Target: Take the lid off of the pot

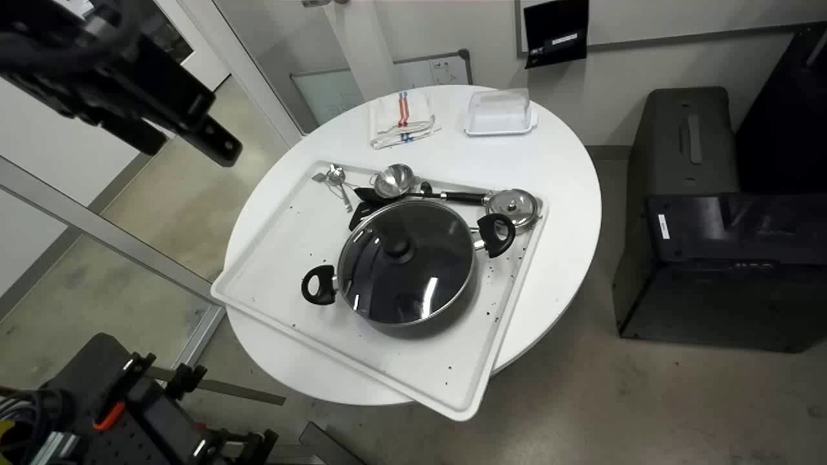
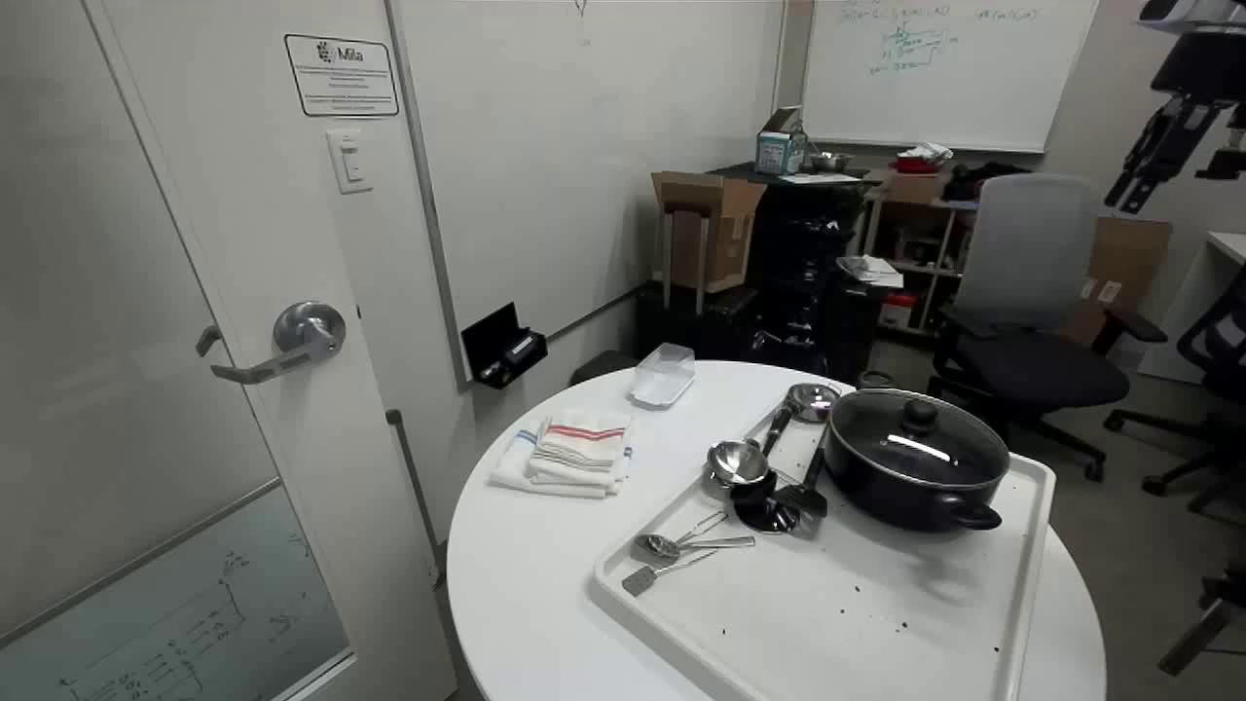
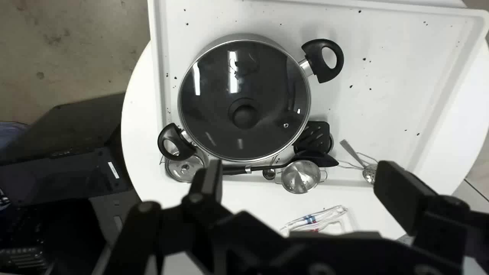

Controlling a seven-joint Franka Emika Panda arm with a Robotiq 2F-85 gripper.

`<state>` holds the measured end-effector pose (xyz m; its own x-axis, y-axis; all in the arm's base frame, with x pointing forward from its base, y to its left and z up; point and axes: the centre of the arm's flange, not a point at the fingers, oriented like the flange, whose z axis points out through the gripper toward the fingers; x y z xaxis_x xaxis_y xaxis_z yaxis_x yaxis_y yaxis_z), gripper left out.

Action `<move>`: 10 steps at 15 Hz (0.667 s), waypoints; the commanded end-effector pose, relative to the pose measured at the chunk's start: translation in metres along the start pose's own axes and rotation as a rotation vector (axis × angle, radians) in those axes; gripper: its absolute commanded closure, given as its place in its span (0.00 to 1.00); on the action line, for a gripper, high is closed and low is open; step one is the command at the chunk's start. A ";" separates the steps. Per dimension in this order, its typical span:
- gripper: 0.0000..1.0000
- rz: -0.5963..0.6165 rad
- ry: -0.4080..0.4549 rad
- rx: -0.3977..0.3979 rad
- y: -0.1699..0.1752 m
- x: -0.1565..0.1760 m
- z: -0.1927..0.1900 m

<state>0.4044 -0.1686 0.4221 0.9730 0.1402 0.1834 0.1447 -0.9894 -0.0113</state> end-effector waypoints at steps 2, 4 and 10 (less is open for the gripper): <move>0.00 0.000 0.000 0.000 0.000 0.000 0.000; 0.00 0.000 0.000 0.000 0.000 0.000 0.000; 0.00 0.002 -0.004 0.000 0.000 0.002 0.001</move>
<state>0.4044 -0.1685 0.4222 0.9730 0.1403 0.1832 0.1447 -0.9894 -0.0106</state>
